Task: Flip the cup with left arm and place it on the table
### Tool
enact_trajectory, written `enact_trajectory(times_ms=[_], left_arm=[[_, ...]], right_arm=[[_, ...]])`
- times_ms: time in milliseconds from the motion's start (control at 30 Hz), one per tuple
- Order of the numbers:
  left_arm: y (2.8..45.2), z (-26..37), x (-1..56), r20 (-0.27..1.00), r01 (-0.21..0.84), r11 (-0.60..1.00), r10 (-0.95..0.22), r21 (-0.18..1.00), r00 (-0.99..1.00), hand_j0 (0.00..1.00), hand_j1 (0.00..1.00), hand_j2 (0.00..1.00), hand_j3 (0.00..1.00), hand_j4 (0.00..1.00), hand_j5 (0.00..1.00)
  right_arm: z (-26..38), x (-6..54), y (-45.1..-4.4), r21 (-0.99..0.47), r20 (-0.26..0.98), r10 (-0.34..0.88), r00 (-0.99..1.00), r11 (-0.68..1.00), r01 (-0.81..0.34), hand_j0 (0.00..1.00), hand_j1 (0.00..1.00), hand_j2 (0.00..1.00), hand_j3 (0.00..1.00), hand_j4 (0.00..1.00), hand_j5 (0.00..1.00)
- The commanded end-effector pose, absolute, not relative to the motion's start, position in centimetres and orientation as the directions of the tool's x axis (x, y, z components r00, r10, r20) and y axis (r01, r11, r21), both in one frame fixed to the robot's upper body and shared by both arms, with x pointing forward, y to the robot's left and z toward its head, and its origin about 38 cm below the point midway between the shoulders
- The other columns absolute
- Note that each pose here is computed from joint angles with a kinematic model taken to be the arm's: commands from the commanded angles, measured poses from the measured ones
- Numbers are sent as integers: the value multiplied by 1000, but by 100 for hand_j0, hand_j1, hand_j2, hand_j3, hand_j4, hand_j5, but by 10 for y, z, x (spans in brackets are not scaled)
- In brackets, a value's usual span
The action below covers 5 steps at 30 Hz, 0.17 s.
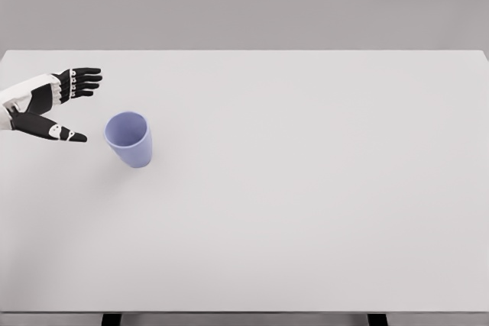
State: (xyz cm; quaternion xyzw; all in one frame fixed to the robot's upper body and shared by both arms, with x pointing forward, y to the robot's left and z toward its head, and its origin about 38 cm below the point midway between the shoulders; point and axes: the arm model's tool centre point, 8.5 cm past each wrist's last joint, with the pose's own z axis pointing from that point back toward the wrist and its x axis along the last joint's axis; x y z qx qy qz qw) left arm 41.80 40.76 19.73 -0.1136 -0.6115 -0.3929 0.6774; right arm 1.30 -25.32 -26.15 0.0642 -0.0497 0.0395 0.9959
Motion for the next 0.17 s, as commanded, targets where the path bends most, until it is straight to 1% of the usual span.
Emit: enact_trajectory(times_ms=[0,133], left_arm=[[408,198,418,919,670,668,-390,324,-55,100,100,100,100,100,100],[410,198,418,918,668,669,-393,325,-53,100,100,100,100,100,100]], right_arm=[[-261,13,-253,124,104,72,992,989,-85,100,100,100,100,100,100],[-261,13,-253,124,104,72,992,989,-85,100,100,100,100,100,100]])
